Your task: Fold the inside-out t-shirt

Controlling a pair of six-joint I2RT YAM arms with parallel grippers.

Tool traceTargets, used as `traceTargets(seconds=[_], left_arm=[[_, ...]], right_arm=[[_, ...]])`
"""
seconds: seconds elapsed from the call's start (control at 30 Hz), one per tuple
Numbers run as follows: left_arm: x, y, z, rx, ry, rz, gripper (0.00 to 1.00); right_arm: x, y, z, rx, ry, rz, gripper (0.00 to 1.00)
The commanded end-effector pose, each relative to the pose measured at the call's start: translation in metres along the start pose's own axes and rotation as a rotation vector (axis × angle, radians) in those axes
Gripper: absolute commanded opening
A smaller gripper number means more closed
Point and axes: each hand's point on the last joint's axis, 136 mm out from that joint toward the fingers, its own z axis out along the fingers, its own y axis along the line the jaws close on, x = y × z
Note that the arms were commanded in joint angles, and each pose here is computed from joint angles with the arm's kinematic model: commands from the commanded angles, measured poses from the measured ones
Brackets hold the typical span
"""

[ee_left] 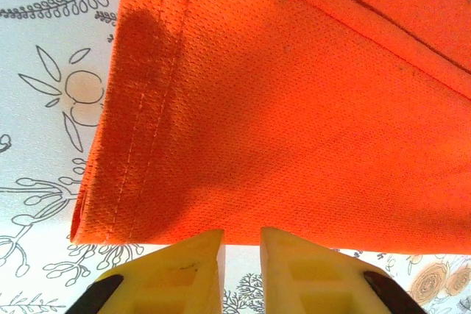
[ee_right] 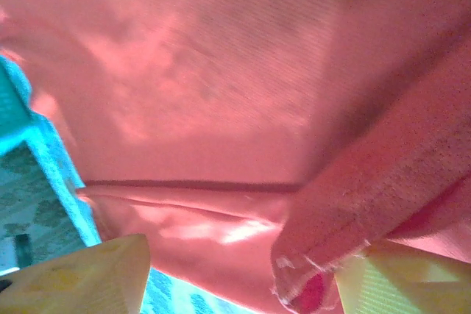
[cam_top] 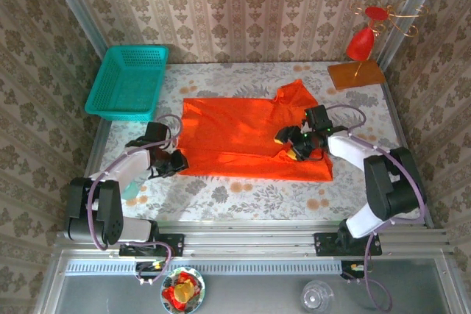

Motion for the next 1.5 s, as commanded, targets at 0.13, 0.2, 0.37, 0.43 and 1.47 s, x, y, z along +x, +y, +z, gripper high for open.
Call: traceTargets(seconds=[0.13,0.2,0.37,0.43,1.47], left_arm=[[0.000,-0.004,-0.006,-0.013,-0.005,0.000,0.21],[-0.001,-0.003,-0.006,-0.015,-0.008,0.000,0.21],[-0.002,-0.004,-0.003,-0.012,-0.006,0.005,0.21],[-0.003,-0.004,-0.001,-0.011,-0.001,0.004,0.21],[0.026,0.047,0.024,-0.170,0.109,-0.062,0.21]], right_arm=[[-0.014,0.048,-0.010,-0.094,-0.013,-0.085,0.67],[-0.012,0.037,-0.018,-0.029,-0.031,-0.102,0.68],[0.001,0.014,-0.026,0.042,-0.022,-0.101,0.72],[0.008,0.010,-0.021,0.033,0.008,-0.094,0.74],[-0.016,0.013,0.040,0.013,0.113,-0.126,0.83]])
